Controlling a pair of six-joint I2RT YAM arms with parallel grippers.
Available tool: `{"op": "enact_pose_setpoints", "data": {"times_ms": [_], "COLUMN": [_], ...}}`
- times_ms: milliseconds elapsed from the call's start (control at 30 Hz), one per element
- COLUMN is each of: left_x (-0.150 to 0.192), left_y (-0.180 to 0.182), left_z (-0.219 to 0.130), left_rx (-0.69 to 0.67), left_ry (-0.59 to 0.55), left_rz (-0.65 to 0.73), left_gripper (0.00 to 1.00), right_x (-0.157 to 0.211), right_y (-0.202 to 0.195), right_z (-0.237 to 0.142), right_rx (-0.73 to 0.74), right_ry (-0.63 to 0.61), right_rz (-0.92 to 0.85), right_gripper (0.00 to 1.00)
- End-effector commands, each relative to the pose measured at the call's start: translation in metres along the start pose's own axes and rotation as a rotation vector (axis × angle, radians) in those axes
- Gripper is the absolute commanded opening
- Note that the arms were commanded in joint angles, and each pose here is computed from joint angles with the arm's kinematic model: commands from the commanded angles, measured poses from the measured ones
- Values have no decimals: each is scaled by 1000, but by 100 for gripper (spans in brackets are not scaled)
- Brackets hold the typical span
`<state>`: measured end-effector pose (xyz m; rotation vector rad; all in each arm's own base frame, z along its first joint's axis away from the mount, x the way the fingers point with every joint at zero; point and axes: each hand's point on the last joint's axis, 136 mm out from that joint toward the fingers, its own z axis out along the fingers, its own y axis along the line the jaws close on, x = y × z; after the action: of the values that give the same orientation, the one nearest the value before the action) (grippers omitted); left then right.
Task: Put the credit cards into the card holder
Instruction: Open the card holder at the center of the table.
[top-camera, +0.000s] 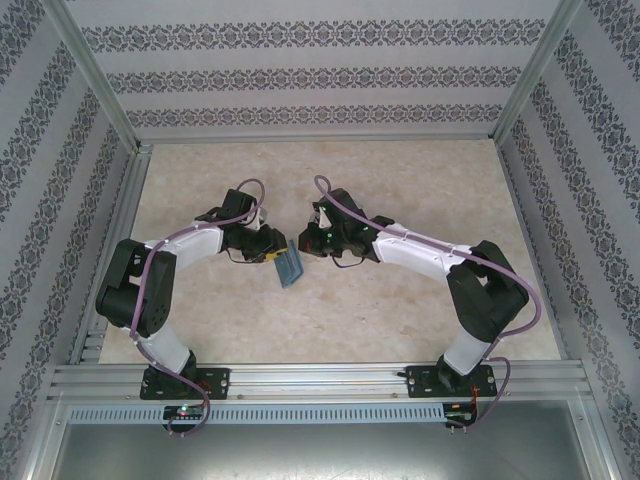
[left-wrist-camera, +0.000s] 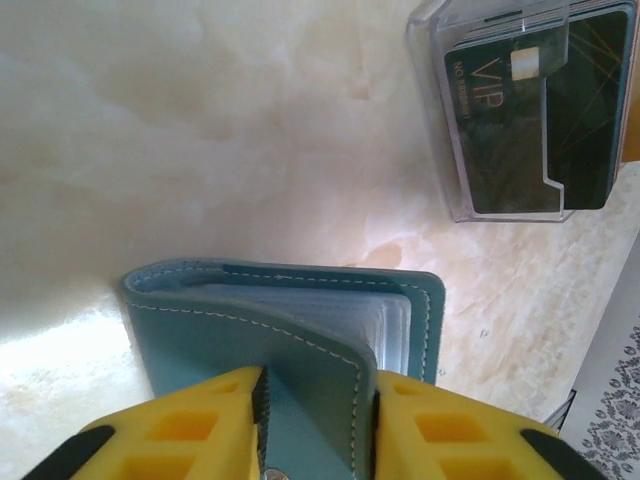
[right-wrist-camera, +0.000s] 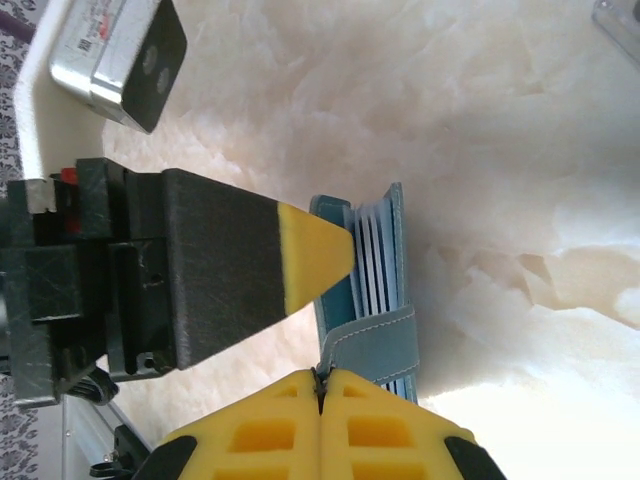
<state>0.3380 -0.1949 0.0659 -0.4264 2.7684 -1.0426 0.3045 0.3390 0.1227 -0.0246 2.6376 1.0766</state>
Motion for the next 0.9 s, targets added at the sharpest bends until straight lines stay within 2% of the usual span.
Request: {"op": "enact_pose_setpoints", "data": {"times_ms": [0, 133, 367, 633, 867], "left_x": [2, -2, -8, -3, 2], "left_y": [-1, -5, -15, 4, 21], "left_z": [0, -4, -8, 0, -1], "left_rx": [-30, -33, -18, -65, -96], "left_ry": [-3, -10, -21, -7, -13], "left_rz": [31, 56, 100, 101, 103], "left_gripper": [23, 11, 4, 0, 0], "right_x": [-1, 0, 17, 45, 53], "right_y": [-3, -22, -65, -115, -132], "right_z": [-11, -18, -36, -42, -34], "right_rx": [6, 43, 150, 251, 285], "right_ry": [-35, -53, -71, -50, -28], "right_rz": [-2, 24, 71, 130, 139], "right_gripper": [0, 0, 0, 0, 0]}}
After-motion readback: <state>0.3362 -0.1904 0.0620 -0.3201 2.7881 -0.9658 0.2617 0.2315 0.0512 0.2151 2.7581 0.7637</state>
